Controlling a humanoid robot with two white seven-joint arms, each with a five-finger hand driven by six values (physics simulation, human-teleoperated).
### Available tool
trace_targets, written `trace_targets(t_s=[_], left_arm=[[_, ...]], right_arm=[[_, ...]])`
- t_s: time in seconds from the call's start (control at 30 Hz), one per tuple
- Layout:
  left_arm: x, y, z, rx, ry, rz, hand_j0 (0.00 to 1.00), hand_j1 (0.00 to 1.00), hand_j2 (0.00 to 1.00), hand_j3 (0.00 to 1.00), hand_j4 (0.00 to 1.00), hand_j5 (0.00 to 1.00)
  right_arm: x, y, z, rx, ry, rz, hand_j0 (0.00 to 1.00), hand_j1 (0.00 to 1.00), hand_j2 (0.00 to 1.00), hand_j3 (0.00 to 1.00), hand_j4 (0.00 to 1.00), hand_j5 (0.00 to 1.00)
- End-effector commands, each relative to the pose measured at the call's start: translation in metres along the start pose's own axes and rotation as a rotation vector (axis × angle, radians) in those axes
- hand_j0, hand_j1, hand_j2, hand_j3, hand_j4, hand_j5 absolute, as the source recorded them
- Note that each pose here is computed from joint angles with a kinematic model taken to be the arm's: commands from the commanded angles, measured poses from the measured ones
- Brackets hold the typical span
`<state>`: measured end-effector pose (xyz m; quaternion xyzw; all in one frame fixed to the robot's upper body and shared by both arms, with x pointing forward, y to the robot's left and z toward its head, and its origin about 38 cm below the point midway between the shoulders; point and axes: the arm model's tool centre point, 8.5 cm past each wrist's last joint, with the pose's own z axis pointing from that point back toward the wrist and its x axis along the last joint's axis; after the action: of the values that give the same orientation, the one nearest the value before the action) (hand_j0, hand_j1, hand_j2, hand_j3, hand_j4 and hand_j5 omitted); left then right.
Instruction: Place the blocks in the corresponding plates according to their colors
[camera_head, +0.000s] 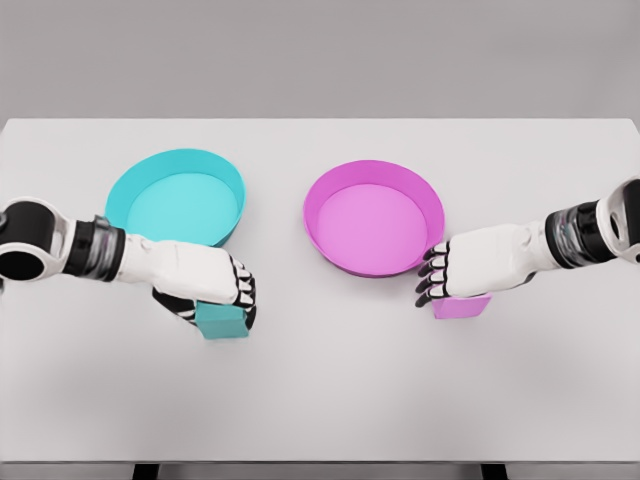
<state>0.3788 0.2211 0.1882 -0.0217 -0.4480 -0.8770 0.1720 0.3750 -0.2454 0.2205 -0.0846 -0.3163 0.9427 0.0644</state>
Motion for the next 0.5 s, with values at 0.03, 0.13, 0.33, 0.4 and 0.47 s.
trace_targets(t_s=[0.03, 0.13, 0.33, 0.4, 0.47], left_arm=[[-0.002, 0.007, 0.006, 0.021, 0.014, -0.006, 0.48, 0.48, 0.48, 0.48, 0.48, 0.48], [-0.004, 0.016, 0.014, 0.048, 0.031, -0.023, 0.48, 0.48, 0.48, 0.48, 0.48, 0.48], [-0.009, 0.030, 0.034, 0.090, 0.078, -0.046, 0.48, 0.48, 0.48, 0.48, 0.48, 0.48], [-0.010, 0.035, 0.038, 0.105, 0.088, -0.053, 0.48, 0.48, 0.48, 0.48, 0.48, 0.48], [-0.012, 0.041, 0.043, 0.130, 0.092, -0.047, 0.48, 0.48, 0.48, 0.48, 0.48, 0.48]], right_arm=[[0.000, 0.000, -0.001, 0.000, -0.002, -0.003, 1.00, 1.00, 1.00, 1.00, 1.00, 1.00], [0.001, 0.000, -0.001, -0.001, -0.003, -0.002, 1.00, 1.00, 1.00, 1.00, 1.00, 1.00], [-0.001, 0.003, -0.002, 0.013, 0.007, 0.005, 1.00, 1.00, 1.00, 1.00, 1.00, 1.00], [-0.001, 0.003, -0.002, 0.014, 0.008, 0.006, 1.00, 1.00, 1.00, 1.00, 1.00, 1.00], [-0.001, 0.005, -0.003, 0.025, 0.010, 0.014, 1.00, 1.00, 1.00, 1.00, 1.00, 1.00]])
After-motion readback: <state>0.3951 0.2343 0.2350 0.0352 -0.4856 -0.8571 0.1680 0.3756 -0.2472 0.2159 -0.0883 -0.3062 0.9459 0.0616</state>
